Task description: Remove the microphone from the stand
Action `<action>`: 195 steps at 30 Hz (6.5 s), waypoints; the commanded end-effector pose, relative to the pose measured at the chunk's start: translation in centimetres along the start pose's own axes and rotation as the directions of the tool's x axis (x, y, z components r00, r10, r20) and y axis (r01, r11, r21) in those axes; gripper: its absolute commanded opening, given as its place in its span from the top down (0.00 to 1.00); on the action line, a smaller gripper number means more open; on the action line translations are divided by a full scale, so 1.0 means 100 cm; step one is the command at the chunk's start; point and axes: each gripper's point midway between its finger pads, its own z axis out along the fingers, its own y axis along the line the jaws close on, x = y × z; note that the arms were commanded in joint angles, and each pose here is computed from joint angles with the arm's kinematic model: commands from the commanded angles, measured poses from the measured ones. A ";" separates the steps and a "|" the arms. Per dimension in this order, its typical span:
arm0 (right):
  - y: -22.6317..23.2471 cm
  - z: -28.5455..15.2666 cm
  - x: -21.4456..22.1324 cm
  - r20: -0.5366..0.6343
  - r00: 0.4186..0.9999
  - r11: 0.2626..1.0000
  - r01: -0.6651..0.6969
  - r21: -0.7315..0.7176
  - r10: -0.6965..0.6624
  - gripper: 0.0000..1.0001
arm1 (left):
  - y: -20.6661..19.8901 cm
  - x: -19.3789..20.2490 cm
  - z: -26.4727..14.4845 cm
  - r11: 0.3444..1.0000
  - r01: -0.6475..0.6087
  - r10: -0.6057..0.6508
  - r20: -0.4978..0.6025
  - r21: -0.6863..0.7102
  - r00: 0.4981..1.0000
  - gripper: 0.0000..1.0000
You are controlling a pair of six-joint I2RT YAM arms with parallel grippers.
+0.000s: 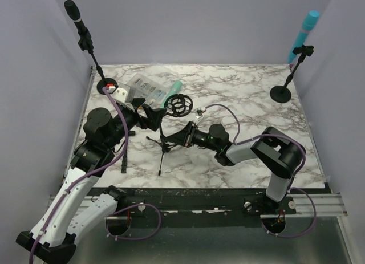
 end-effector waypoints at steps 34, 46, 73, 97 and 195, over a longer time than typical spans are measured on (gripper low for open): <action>-0.036 -0.005 -0.012 -0.012 0.873 0.805 0.454 0.382 -0.487 0.64 | 0.006 -0.011 -0.008 0.999 -0.021 0.023 0.045 -0.048 0.999 0.01; 0.011 0.005 -0.007 0.084 0.994 0.975 0.045 0.218 -0.065 0.20 | 0.005 -0.013 -0.010 0.999 -0.022 0.024 0.050 -0.041 0.998 0.01; 0.016 0.029 -0.009 0.051 0.984 0.985 -0.168 -0.034 0.170 0.45 | 0.001 -0.015 -0.011 0.999 -0.019 0.021 0.055 -0.025 0.998 0.01; -0.061 0.010 -0.009 0.029 0.964 0.919 0.241 0.313 -0.263 0.99 | 0.004 -0.014 -0.011 0.999 -0.019 0.021 0.058 -0.037 0.998 0.01; 0.089 -0.067 -0.024 0.011 0.882 0.853 0.452 0.262 -0.471 0.00 | 0.011 0.001 0.003 0.997 0.022 -0.022 -0.008 -0.070 1.000 0.02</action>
